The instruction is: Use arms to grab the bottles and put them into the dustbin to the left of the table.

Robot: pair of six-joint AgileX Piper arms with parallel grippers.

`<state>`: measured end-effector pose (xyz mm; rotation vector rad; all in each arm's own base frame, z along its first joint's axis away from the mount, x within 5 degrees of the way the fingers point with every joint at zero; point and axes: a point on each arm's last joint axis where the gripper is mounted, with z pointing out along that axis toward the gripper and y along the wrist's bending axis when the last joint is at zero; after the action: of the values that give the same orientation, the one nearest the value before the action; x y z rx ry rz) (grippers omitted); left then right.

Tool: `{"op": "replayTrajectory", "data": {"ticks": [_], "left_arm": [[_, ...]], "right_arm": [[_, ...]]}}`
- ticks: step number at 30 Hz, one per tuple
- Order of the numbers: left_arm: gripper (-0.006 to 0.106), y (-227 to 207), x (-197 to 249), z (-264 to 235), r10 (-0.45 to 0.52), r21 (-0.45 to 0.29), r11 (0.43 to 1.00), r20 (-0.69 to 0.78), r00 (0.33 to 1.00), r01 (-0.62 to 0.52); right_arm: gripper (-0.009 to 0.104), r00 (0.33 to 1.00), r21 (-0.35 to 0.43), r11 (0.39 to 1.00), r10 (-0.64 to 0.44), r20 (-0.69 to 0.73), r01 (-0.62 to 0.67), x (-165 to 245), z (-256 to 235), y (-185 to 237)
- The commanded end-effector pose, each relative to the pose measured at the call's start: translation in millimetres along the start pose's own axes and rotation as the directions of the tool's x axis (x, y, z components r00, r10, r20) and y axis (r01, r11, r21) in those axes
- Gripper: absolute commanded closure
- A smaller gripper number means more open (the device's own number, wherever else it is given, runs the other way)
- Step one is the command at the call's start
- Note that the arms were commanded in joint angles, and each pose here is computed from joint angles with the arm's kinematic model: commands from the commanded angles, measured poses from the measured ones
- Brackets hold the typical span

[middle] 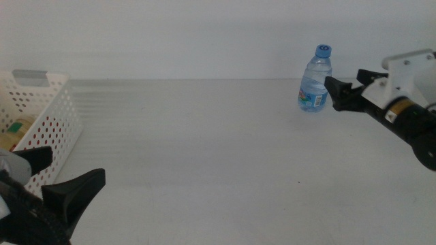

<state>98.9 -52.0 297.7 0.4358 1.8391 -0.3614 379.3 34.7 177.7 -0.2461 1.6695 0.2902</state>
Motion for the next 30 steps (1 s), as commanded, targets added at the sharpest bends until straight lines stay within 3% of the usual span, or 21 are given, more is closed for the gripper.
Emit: {"op": "replayTrajectory", "data": {"ticks": [1,9,19,21,23,27,30], "left_arm": [[0.015,0,-16,-3,-0.015,-0.003,1.0,0.097,0.995,0.015],[0.015,0,-16,-3,-0.015,-0.003,1.0,0.097,0.995,0.015],[0.015,0,-16,-3,-0.015,-0.003,1.0,0.097,0.995,0.015],[0.015,0,-16,-3,-0.015,-0.003,1.0,0.097,0.995,0.015],[0.015,0,-16,-3,-0.015,-0.003,1.0,0.097,0.995,0.015],[0.015,0,-16,-3,-0.015,-0.003,1.0,0.097,0.995,0.015],[0.015,0,-16,-3,-0.015,-0.003,1.0,0.097,0.995,0.015]], "right_arm": [[0.024,0.994,-0.013,0.999,-0.028,0.106,0.029,-32,17,0],[0.008,0.998,-0.009,0.998,-0.058,0.033,0.059,-32,75,2],[0.011,0.998,0.017,0.999,-0.047,-0.034,0.047,-16,116,3],[0.021,0.998,0.017,0.998,-0.053,-0.043,0.053,-14,116,3],[0.039,0.997,0.023,0.998,-0.053,-0.061,0.055,-12,116,3],[0.094,0.997,0.008,0.998,-0.056,-0.058,0.056,-20,114,9],[0.095,0.994,-0.058,0.994,-0.096,-0.043,0.093,-38,112,32]]}}
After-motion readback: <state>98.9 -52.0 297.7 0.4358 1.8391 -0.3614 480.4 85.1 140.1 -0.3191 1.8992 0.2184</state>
